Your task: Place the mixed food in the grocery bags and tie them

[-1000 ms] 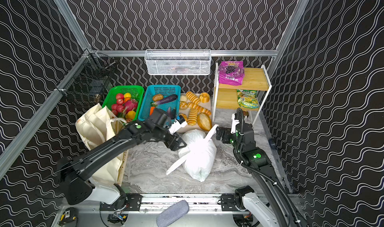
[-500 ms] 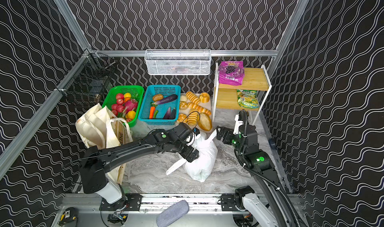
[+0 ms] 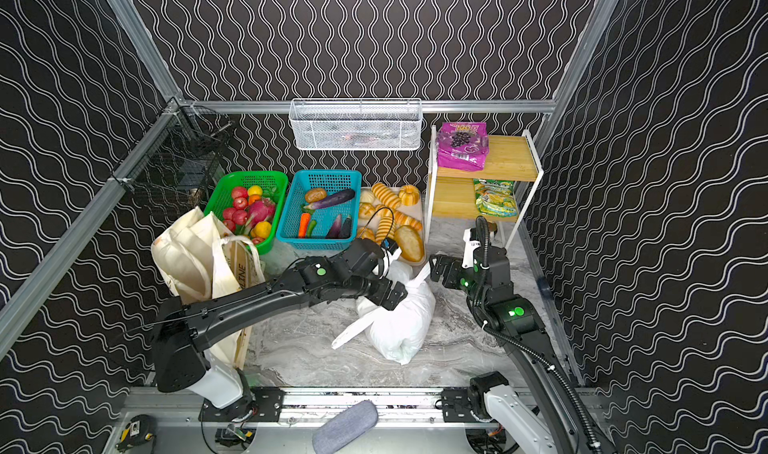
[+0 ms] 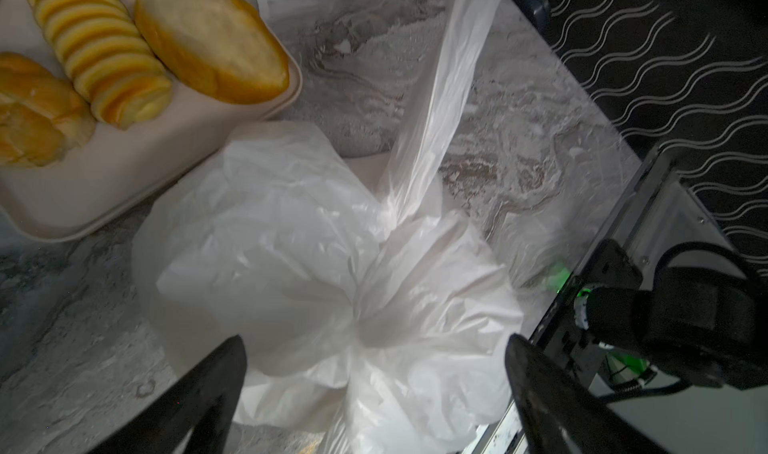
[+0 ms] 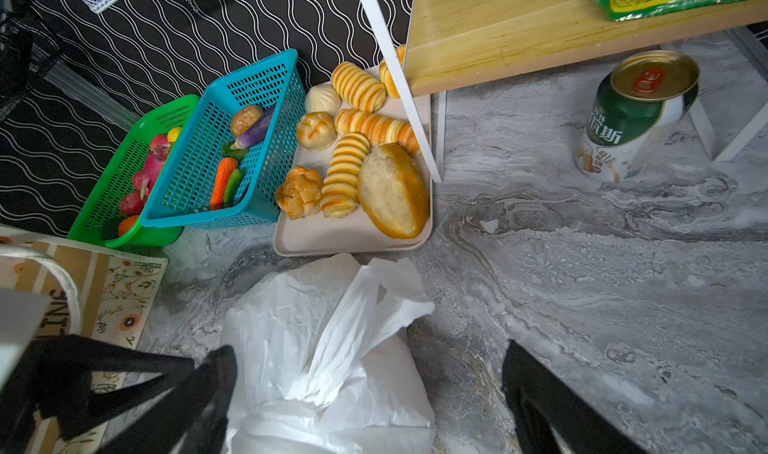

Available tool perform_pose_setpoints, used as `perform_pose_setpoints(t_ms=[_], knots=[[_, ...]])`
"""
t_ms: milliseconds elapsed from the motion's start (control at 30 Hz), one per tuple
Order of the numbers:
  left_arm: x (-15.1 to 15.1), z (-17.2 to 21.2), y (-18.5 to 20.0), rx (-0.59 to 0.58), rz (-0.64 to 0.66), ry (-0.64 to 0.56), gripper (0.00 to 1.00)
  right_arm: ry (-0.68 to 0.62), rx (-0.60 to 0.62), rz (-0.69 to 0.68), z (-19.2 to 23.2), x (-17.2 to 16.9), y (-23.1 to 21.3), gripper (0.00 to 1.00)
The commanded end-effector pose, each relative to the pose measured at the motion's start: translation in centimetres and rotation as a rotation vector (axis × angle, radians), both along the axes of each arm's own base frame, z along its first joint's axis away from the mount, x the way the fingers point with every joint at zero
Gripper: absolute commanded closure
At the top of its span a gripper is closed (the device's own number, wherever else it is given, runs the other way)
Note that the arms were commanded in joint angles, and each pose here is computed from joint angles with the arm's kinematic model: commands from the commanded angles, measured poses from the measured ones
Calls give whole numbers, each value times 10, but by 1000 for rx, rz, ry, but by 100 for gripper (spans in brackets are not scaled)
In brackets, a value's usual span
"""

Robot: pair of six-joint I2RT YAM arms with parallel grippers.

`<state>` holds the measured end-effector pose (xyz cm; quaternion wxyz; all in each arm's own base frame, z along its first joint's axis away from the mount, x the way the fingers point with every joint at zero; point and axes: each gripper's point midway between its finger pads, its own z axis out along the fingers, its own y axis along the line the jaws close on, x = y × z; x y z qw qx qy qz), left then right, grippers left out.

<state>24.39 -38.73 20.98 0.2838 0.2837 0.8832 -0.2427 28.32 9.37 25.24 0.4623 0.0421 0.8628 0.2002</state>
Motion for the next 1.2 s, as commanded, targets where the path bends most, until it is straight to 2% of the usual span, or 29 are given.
perform_pose_setpoints(t_ms=[0, 100, 267, 433, 467, 567, 700, 800, 833, 967, 1033, 1167], knots=[[7, -6, -4, 17, 85, 50, 1, -19, 7, -12, 3, 3, -1, 1], [4, -30, 2, 166, 140, 82, 1, -19, -7, -28, 3, 4, -4, 1], [2, -65, 19, 378, 240, 71, 1, -21, -32, -36, 2, 3, -8, 1], [3, -96, 16, 497, 192, 65, 4, -20, -37, -23, 1, 4, -6, 1], [4, -97, 15, 505, 172, 58, 8, -19, -39, -21, 1, 5, -6, 1], [2, -93, 8, 486, 108, 40, 28, -16, -48, -25, 1, 5, -7, 1], [1, -78, 2, 399, 77, 14, 69, -31, -50, -37, 4, 5, -9, 1], [3, -68, 6, 370, 91, -11, 94, -37, -49, -43, 5, 5, -10, 1], [3, -66, 7, 366, 88, -15, 99, -37, -47, -44, 5, 5, -10, 1], [6, -44, 13, 366, 80, -66, 100, -40, -42, -45, 5, 7, -10, 1], [10, -20, 18, 350, 88, -115, 100, -43, -39, -47, 6, 8, -9, 1], [24, 51, 45, 298, 107, -228, 100, -58, -26, -42, 9, 11, -7, 1]])
